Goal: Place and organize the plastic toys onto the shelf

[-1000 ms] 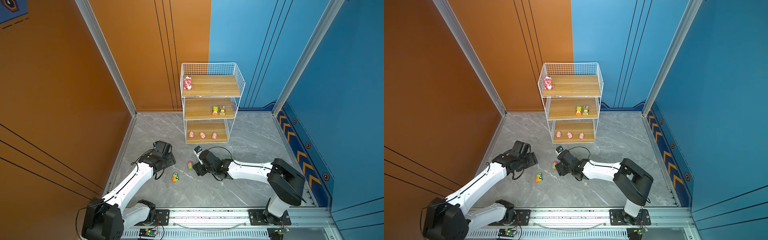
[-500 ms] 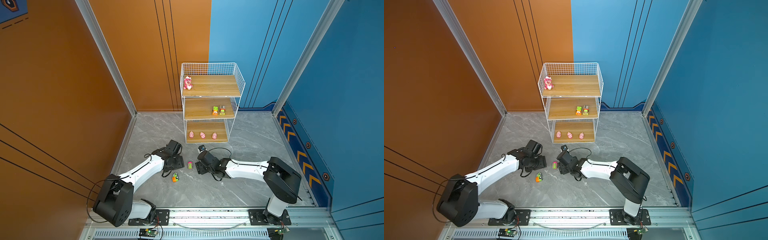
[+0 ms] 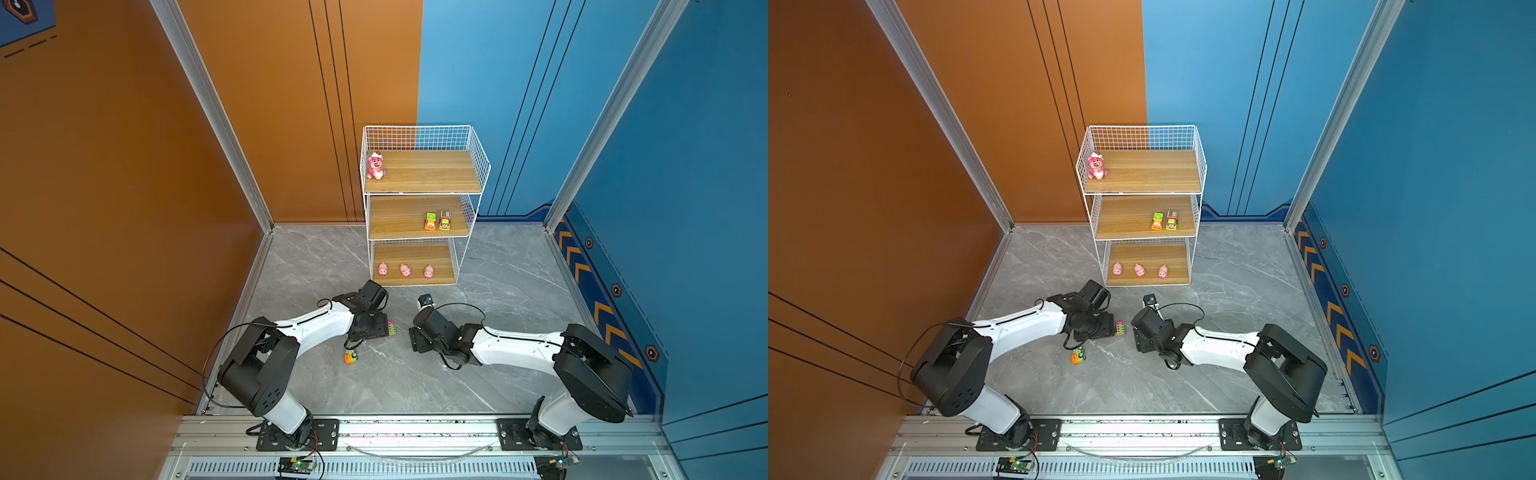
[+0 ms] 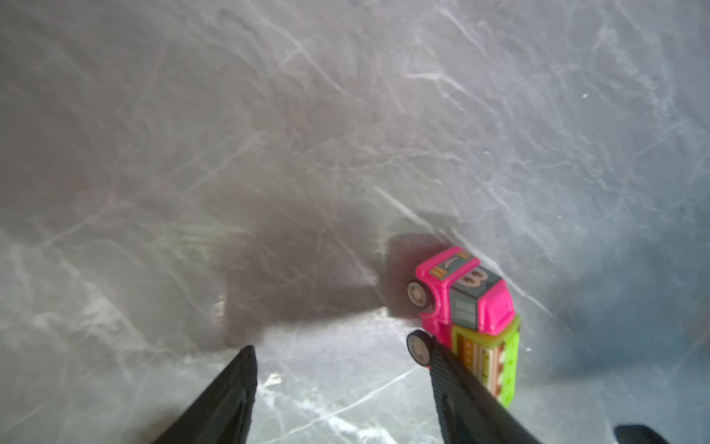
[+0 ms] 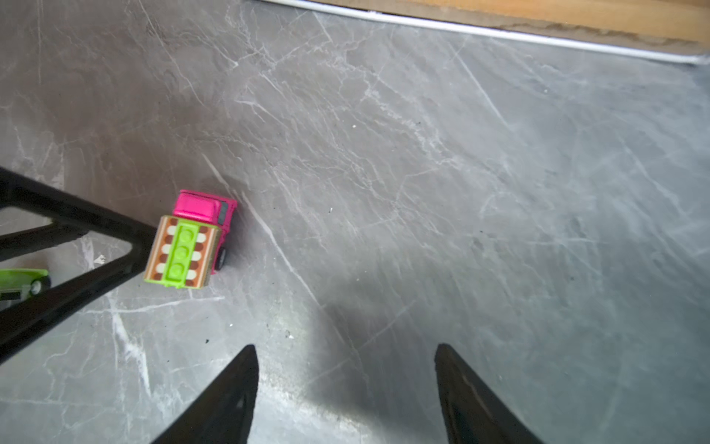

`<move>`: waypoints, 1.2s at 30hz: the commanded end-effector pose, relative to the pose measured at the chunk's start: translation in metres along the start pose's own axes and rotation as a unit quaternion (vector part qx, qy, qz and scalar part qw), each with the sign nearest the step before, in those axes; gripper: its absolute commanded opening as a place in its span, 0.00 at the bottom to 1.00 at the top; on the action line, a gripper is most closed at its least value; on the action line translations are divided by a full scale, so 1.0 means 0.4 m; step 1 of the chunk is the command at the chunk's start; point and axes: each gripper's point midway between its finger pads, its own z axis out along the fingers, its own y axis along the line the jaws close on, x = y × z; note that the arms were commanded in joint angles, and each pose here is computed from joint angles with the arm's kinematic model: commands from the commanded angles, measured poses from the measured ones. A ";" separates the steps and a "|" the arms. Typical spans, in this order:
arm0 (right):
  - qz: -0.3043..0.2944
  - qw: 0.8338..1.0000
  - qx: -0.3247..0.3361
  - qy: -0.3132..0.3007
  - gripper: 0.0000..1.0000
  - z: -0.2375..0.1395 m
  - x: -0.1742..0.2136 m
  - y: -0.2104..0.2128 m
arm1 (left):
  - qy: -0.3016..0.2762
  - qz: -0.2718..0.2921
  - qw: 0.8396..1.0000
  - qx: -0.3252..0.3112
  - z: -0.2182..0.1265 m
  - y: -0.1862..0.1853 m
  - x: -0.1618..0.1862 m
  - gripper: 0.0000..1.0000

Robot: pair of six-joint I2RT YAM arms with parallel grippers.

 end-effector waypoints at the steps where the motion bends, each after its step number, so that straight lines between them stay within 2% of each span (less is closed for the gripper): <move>1: 0.014 1.000 0.017 -0.015 0.73 -0.021 -0.001 -0.038 | 0.002 0.001 1.000 0.026 0.021 -0.061 -0.014 0.72; 6: 0.019 0.999 0.019 -0.024 0.73 -0.044 0.005 -0.066 | 0.005 0.008 1.000 0.027 0.044 -0.092 -0.032 0.71; 11: 0.015 0.999 0.014 -0.032 0.73 -0.053 0.003 -0.076 | -0.007 0.017 0.999 0.046 0.027 -0.137 -0.063 0.70; 23: 0.010 0.999 0.037 -0.025 0.73 0.010 -0.022 -0.100 | -0.004 0.016 0.999 0.029 0.052 -0.107 -0.075 0.70; 36: 0.005 0.999 0.034 -0.029 0.72 0.084 -0.044 -0.063 | -0.004 0.022 1.000 0.018 0.085 -0.103 -0.111 0.70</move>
